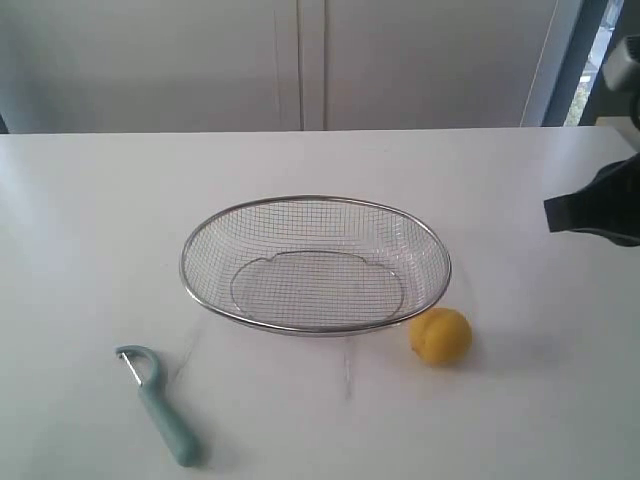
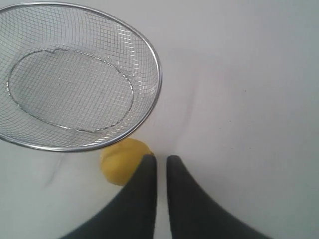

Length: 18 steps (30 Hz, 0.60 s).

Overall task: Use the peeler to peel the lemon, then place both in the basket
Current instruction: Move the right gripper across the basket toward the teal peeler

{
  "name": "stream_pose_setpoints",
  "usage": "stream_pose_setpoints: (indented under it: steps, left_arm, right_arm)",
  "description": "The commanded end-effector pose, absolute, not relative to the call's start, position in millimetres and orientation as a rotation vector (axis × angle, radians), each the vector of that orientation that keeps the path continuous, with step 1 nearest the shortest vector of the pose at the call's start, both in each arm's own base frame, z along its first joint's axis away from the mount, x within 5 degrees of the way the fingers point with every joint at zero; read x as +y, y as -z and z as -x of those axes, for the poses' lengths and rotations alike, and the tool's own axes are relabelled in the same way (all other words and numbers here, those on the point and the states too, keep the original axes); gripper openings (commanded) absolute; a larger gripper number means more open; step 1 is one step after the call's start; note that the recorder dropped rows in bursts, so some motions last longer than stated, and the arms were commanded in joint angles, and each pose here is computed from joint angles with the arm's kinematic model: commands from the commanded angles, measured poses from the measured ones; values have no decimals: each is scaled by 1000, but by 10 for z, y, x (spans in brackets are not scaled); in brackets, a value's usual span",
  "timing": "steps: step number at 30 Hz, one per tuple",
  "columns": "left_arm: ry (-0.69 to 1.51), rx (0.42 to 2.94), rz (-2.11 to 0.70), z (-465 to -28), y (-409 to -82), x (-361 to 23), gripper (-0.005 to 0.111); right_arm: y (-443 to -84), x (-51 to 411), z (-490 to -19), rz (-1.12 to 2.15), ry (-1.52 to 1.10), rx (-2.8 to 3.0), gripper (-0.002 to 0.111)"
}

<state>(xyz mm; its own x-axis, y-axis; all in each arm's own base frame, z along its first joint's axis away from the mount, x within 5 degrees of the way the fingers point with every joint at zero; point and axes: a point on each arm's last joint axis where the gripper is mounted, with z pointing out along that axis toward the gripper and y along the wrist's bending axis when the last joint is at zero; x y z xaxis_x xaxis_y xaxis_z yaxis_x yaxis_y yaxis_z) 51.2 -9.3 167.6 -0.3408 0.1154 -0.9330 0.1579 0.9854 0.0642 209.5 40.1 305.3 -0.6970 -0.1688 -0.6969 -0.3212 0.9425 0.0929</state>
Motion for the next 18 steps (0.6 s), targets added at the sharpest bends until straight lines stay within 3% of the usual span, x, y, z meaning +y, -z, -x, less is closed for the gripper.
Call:
stream_pose_setpoints:
  steps: [1,18]
  left_arm:
    - [52,1922,-198,-509,-1664,-97,0]
    - [52,1922,-198,-509,-1664,-97,0]
  right_arm:
    - [-3057,460,-2128,355,-308,2336,18]
    - [-3121,959,-2242,543,-505,2292,20]
